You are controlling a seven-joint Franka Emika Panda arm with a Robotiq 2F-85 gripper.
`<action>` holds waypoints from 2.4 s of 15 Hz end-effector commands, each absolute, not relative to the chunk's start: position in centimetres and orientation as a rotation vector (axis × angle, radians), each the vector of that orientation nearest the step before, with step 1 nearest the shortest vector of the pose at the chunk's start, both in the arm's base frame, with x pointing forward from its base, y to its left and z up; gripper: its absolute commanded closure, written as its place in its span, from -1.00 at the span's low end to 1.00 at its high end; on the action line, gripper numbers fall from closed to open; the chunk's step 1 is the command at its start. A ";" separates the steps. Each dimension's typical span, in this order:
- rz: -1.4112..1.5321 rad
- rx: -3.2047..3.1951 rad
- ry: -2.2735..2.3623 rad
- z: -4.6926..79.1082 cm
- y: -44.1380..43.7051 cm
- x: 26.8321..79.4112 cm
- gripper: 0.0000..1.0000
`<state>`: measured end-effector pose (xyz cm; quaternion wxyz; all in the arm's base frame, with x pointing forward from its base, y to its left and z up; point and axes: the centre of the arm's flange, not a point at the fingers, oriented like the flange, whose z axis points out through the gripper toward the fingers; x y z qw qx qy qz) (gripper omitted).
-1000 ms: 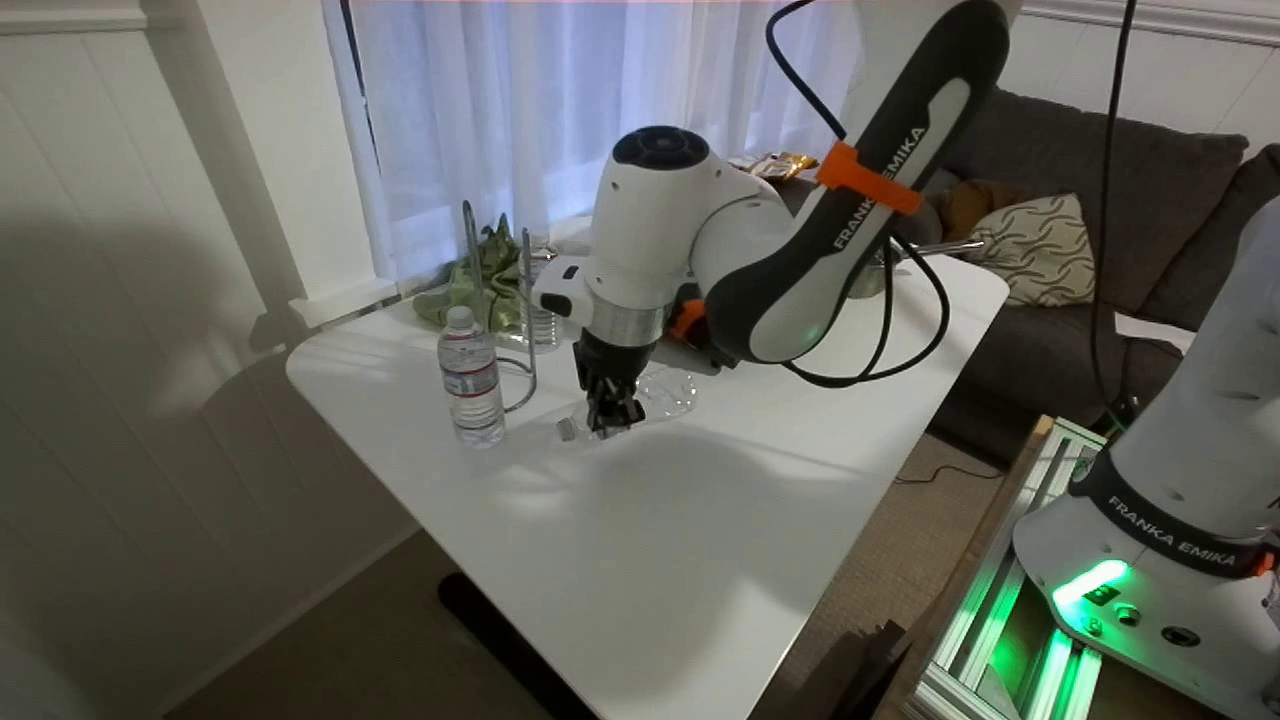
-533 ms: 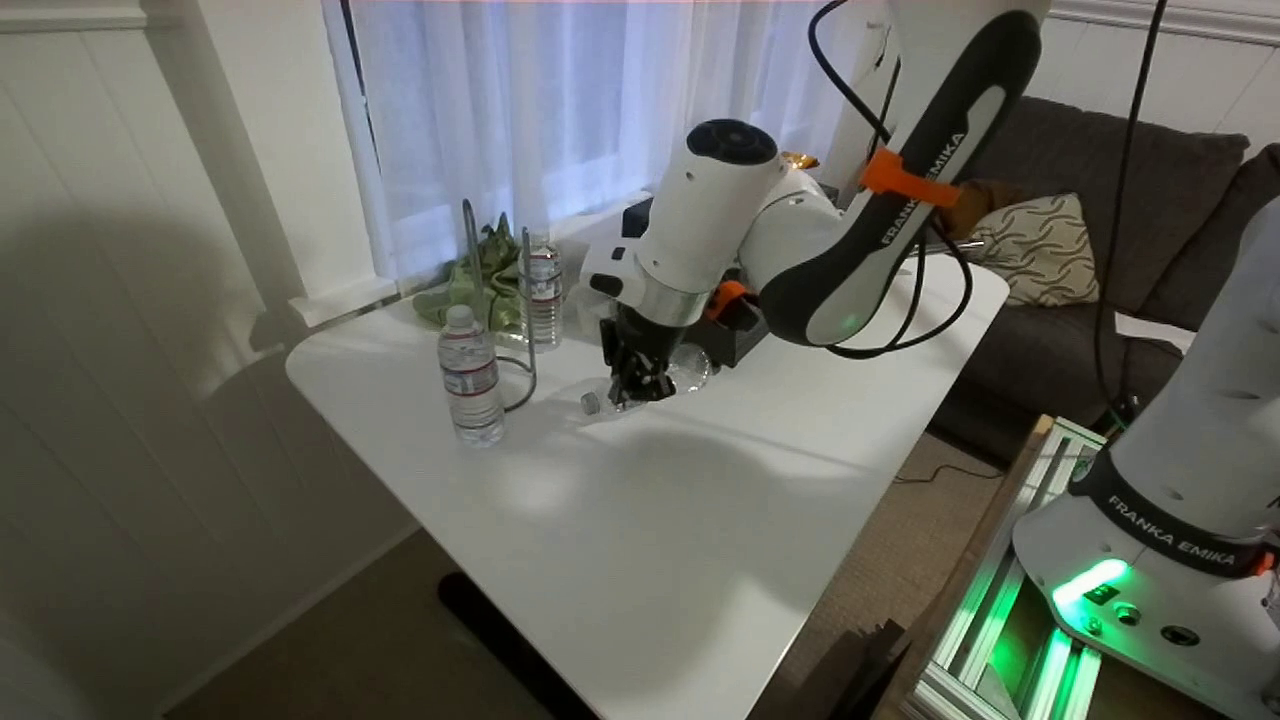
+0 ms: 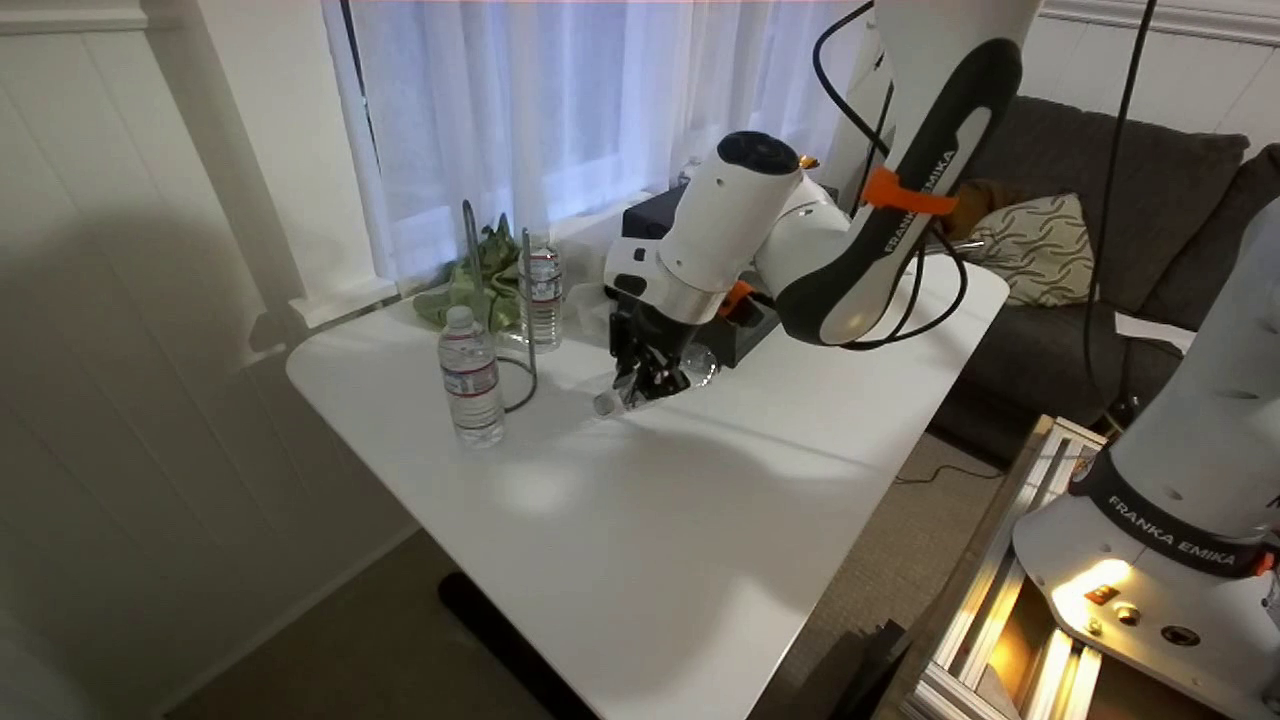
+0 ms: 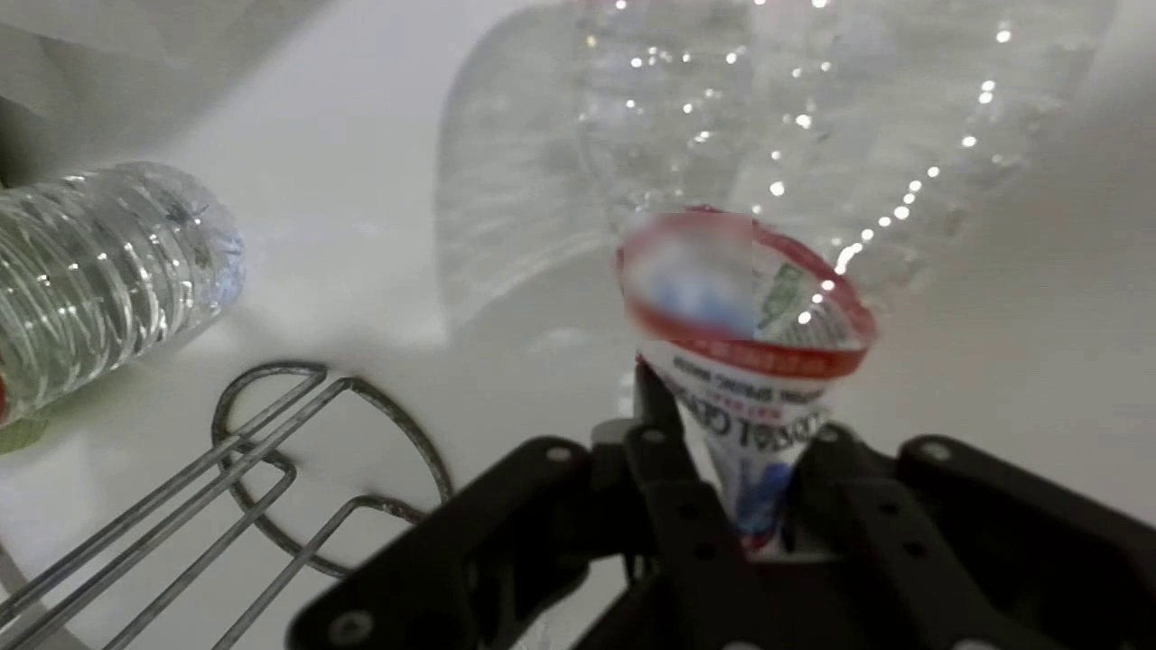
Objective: Squeeze the water bottle on the counter
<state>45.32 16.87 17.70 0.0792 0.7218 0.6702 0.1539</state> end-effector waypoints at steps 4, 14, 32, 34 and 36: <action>0.403 2.195 2.069 18.6 16.0 41.0 -0.54; 0.437 2.178 2.004 21.4 16.1 39.0 -1.00; 0.481 2.188 1.967 21.8 15.2 40.7 -1.00; 0.481 2.188 1.966 21.8 15.2 40.7 -1.00; 0.481 2.188 1.966 21.8 15.2 40.7 -1.00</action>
